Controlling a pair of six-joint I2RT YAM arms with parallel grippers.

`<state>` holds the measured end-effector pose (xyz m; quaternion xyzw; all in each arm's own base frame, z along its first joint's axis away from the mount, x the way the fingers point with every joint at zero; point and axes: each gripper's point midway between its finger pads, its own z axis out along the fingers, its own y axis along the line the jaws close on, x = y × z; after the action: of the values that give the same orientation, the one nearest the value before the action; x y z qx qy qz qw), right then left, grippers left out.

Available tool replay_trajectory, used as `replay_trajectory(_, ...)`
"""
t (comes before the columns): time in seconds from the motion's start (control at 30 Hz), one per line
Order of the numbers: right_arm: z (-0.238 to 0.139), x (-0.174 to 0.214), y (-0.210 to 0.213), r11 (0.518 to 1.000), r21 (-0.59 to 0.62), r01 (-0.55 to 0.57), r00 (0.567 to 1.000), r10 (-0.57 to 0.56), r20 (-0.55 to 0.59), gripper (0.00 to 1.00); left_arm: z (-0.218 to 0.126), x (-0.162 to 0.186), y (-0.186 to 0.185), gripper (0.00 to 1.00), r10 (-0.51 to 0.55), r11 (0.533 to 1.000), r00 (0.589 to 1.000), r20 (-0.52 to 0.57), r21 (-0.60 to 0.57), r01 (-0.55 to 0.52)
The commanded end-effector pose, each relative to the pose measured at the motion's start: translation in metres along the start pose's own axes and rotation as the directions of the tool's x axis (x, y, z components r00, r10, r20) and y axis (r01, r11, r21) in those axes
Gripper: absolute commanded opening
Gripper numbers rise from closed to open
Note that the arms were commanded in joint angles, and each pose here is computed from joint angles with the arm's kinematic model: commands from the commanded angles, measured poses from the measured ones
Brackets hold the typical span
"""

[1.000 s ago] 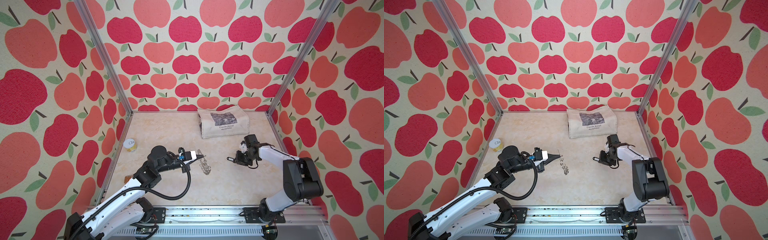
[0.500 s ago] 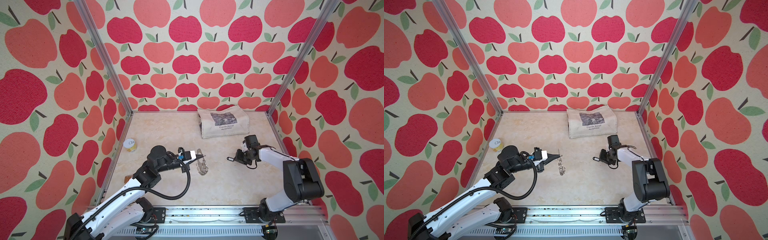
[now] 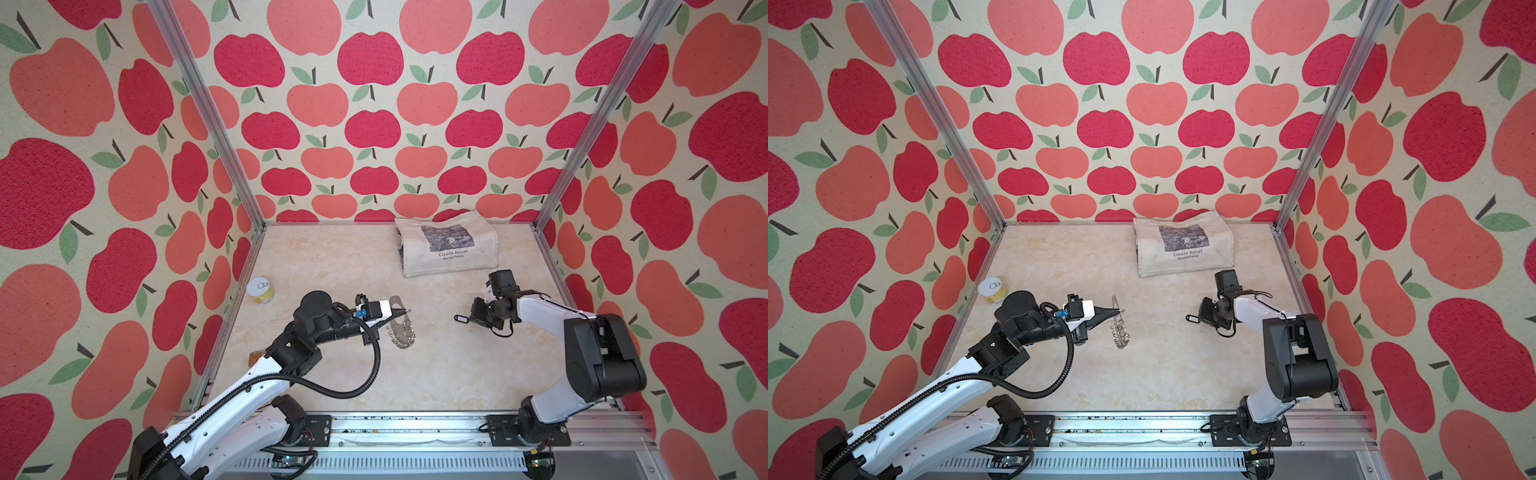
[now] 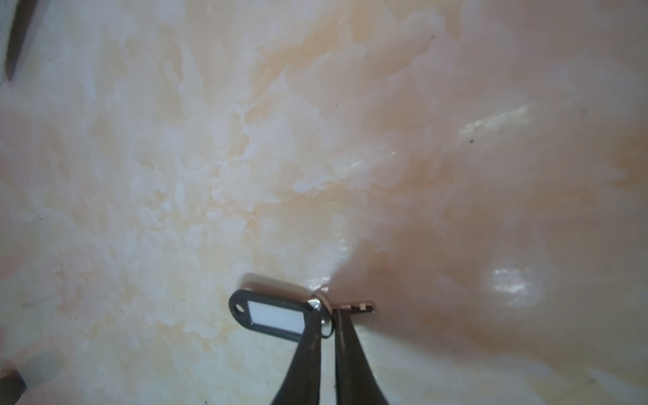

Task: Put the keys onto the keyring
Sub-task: 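Grasp the black-tagged key by its small ring with the right gripper, then lift the key and carry it toward the plate held by the left gripper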

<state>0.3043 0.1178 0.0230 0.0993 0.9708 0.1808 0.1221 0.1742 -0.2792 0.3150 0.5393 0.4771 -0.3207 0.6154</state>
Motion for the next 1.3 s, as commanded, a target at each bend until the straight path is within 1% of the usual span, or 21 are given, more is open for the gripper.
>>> replay_trajectory(0.0,0.002,-0.004,-0.003,1.000,0.007,-0.010,1.000,0.010,0.010,0.09,-0.005,-0.019,0.002,0.00,0.023,1.000,0.998,0.055,-0.004,-0.023)
replay_trajectory(0.07,0.001,-0.005,0.000,1.000,-0.005,0.000,1.000,0.000,0.019,0.00,-0.005,-0.020,0.002,0.00,0.025,1.000,0.998,0.056,-0.007,-0.024)
replay_trajectory(0.17,-0.014,-0.014,0.022,0.991,-0.103,0.089,0.993,-0.080,0.087,0.00,-0.007,-0.024,0.004,0.00,0.028,1.000,0.998,0.061,-0.012,-0.027)
replay_trajectory(0.23,-0.039,-0.022,0.047,0.961,-0.190,0.200,0.969,-0.165,0.185,0.00,-0.008,-0.030,0.006,0.00,0.038,0.999,0.997,0.072,-0.022,-0.036)
replay_trajectory(0.27,-0.053,-0.025,0.062,0.932,-0.239,0.272,0.946,-0.213,0.243,0.00,-0.008,-0.034,0.007,0.00,0.044,0.999,0.996,0.077,-0.025,-0.042)
replay_trajectory(0.33,-0.087,-0.029,0.087,0.870,-0.288,0.401,0.888,-0.293,0.354,0.00,-0.009,-0.043,0.009,0.00,0.062,0.998,0.994,0.088,-0.024,-0.060)
replay_trajectory(0.37,-0.106,-0.028,0.103,0.816,-0.323,0.480,0.847,-0.334,0.414,0.00,-0.010,-0.050,0.010,0.00,0.073,0.997,0.993,0.092,-0.017,-0.072)
replay_trajectory(0.4,-0.121,-0.028,0.111,0.785,-0.337,0.521,0.820,-0.350,0.453,0.00,-0.010,-0.055,0.010,0.00,0.080,0.997,0.992,0.097,-0.009,-0.080)
replay_trajectory(0.47,-0.159,-0.021,0.140,0.653,-0.415,0.634,0.744,-0.368,0.557,0.00,-0.010,-0.068,0.010,0.00,0.093,0.995,0.990,0.108,0.015,-0.095)
replay_trajectory(0.5,-0.174,-0.018,0.150,0.599,-0.442,0.668,0.720,-0.371,0.586,0.00,-0.010,-0.072,0.010,0.00,0.100,0.994,0.989,0.112,0.027,-0.104)
replay_trajectory(0.53,-0.193,-0.011,0.164,0.515,-0.482,0.709,0.691,-0.373,0.619,0.00,-0.011,-0.079,0.009,0.00,0.107,0.993,0.987,0.118,0.043,-0.112)
replay_trajectory(0.57,-0.206,-0.008,0.173,0.472,-0.500,0.726,0.678,-0.370,0.635,0.00,-0.012,-0.086,0.008,0.00,0.114,0.991,0.986,0.124,0.059,-0.122)
replay_trajectory(0.63,-0.238,-0.001,0.191,0.346,-0.538,0.769,0.638,-0.352,0.685,0.00,-0.013,-0.097,0.005,0.00,0.124,0.986,0.984,0.132,0.093,-0.137)
replay_trajectory(0.67,-0.254,0.002,0.199,0.293,-0.544,0.786,0.618,-0.338,0.710,0.00,-0.015,-0.103,0.005,0.00,0.125,0.984,0.983,0.134,0.108,-0.140)
replay_trajectory(0.73,-0.287,0.011,0.213,0.171,-0.548,0.819,0.573,-0.313,0.758,0.00,-0.018,-0.115,0.003,0.00,0.126,0.979,0.982,0.139,0.140,-0.145)
replay_trajectory(0.83,-0.329,0.023,0.228,0.024,-0.527,0.849,0.510,-0.296,0.808,0.00,-0.024,-0.130,-0.002,0.00,0.113,0.971,0.984,0.140,0.194,-0.140)
replay_trajectory(0.93,-0.359,0.038,0.240,-0.101,-0.496,0.862,0.450,-0.295,0.843,0.00,-0.028,-0.140,-0.004,0.00,0.106,0.964,0.983,0.147,0.226,-0.138)
replay_trajectory(1.07,-0.390,0.060,0.254,-0.249,-0.456,0.854,0.383,-0.292,0.876,0.00,-0.031,-0.151,-0.005,0.00,0.117,0.954,0.980,0.160,0.257,-0.156)
replay_trajectory(1.13,-0.406,0.073,0.259,-0.325,-0.425,0.845,0.340,-0.287,0.896,0.00,-0.032,-0.156,-0.006,0.00,0.115,0.947,0.980,0.164,0.280,-0.158)
replay_trajectory(1.2,-0.418,0.083,0.262,-0.378,-0.393,0.838,0.301,-0.280,0.911,0.00,-0.032,-0.161,-0.006,0.00,0.111,0.942,0.979,0.169,0.297,-0.158)
replay_trajectory(1.27,-0.427,0.091,0.263,-0.415,-0.364,0.834,0.267,-0.272,0.924,0.00,-0.031,-0.164,-0.005,0.00,0.107,0.938,0.979,0.171,0.309,-0.157)
